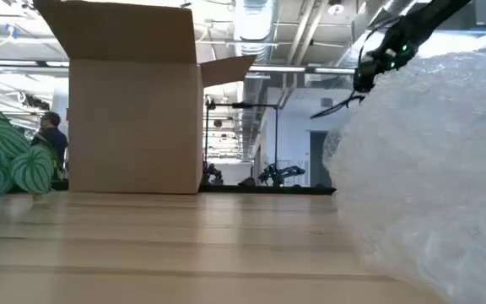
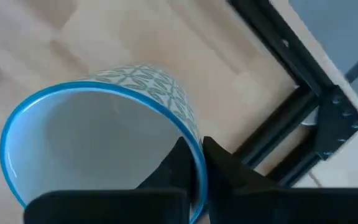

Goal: Wrap mug
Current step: Move the green mug to the top right of the table, then prepare the bubble wrap

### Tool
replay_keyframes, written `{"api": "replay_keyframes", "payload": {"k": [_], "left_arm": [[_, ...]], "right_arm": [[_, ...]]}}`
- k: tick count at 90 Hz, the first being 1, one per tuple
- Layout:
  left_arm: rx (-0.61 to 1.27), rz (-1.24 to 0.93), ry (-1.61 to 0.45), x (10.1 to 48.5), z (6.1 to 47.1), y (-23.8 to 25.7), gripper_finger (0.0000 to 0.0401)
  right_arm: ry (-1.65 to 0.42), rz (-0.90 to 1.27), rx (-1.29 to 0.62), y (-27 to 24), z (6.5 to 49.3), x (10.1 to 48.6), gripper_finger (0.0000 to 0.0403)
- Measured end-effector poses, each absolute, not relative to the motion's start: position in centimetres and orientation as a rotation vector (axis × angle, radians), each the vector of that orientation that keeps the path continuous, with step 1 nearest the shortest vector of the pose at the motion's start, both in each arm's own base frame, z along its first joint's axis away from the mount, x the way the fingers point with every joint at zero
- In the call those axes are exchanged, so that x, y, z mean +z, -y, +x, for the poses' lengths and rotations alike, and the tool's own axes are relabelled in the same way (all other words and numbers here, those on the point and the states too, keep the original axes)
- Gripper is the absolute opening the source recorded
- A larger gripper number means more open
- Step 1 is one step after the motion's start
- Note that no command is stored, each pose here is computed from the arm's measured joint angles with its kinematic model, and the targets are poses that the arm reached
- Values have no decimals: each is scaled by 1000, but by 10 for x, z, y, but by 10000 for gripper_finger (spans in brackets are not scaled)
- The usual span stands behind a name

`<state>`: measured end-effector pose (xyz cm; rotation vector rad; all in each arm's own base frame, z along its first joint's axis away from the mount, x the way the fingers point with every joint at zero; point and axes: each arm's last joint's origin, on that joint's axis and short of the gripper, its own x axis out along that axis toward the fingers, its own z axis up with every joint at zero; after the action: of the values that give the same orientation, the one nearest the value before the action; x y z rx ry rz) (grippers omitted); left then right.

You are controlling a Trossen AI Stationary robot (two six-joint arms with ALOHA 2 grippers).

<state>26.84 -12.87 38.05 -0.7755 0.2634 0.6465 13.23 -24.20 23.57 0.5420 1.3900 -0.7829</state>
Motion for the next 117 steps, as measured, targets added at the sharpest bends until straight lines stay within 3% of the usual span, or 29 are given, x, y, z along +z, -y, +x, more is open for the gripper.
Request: {"api": "replay_keyframes", "payload": {"k": [25, 63, 94, 117], "left_arm": [[661, -777, -259, 380, 270, 125, 177], [660, -774, -261, 380, 271, 125, 177], [650, -764, -274, 380, 271, 125, 177], [647, -754, -278, 380, 271, 125, 177]], "right_arm": [[-1392, 680, -793, 269, 127, 217, 10], [-1338, 671, -825, 269, 127, 229, 87], [-1227, 597, -837, 247, 121, 267, 186], [-1125, 452, -869, 201, 120, 321, 196]]}}
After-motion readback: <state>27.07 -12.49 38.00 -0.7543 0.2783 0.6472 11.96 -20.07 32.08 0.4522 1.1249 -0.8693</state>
